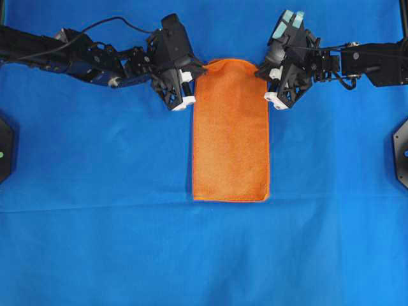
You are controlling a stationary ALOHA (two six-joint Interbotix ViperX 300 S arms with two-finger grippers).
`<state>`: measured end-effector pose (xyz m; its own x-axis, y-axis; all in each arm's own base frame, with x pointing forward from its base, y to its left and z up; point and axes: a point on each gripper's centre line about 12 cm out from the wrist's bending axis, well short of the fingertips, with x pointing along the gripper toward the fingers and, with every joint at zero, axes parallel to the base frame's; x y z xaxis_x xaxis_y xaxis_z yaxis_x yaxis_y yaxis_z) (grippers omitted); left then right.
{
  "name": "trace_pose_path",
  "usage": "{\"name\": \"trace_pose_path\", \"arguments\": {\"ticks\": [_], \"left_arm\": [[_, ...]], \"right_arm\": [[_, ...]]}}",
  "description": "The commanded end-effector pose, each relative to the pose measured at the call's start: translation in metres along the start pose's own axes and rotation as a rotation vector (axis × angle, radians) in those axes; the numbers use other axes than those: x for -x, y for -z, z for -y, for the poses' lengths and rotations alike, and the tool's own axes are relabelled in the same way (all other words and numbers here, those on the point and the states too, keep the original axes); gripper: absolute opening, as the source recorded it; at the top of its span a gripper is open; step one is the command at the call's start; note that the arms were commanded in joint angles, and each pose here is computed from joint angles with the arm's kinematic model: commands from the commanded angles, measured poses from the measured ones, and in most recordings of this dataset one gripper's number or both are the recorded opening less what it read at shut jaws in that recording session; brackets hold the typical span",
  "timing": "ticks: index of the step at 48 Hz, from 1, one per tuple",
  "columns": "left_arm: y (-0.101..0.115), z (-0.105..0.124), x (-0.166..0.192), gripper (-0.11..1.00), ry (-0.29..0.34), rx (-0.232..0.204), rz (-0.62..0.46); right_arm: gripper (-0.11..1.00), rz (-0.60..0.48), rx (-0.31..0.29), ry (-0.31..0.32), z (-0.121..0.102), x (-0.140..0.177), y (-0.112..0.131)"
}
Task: Fold the orange towel.
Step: 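Move both grippers to the top corners of the folded strip and pinch, then fold the top half down onto the bottom half with both grippers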
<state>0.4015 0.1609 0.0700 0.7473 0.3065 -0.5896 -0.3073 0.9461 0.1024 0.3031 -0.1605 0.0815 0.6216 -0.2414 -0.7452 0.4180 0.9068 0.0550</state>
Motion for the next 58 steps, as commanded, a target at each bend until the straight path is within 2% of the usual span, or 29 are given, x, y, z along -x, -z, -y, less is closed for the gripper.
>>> {"name": "trace_pose_path", "arguments": {"ticks": [1, 6, 13, 29, 39, 44, 49, 58], "left_arm": [[-0.023, -0.011, 0.012, 0.03, -0.022, -0.007, 0.053], [-0.038, -0.016, 0.024, 0.03, -0.032, -0.031, 0.081], [-0.05, -0.019, 0.033, 0.03, -0.04, -0.034, 0.11], [-0.047, -0.007, 0.04, 0.03, -0.013, -0.025, 0.087], [-0.06, 0.012, 0.065, 0.03, 0.025, -0.047, 0.13], [-0.061, 0.027, 0.078, 0.03, 0.057, -0.06, 0.144], [-0.055, 0.046, 0.089, 0.03, 0.1, -0.068, 0.139], [-0.04, 0.09, 0.101, 0.03, 0.199, -0.129, 0.116]], "right_arm": [[0.05, 0.04, 0.005, 0.019, 0.0, 0.014, -0.014], [0.04, 0.056, 0.011, 0.048, 0.003, 0.027, -0.023], [0.05, 0.074, 0.017, 0.066, 0.003, 0.038, -0.03], [0.05, 0.091, 0.04, 0.059, -0.004, 0.045, -0.034], [0.05, 0.119, 0.081, 0.045, -0.028, 0.069, -0.041], [0.05, 0.116, 0.102, 0.021, -0.049, 0.079, -0.04], [0.05, 0.102, 0.12, -0.017, -0.07, 0.084, -0.034], [0.05, 0.051, 0.133, -0.091, -0.108, 0.088, -0.017]]}}
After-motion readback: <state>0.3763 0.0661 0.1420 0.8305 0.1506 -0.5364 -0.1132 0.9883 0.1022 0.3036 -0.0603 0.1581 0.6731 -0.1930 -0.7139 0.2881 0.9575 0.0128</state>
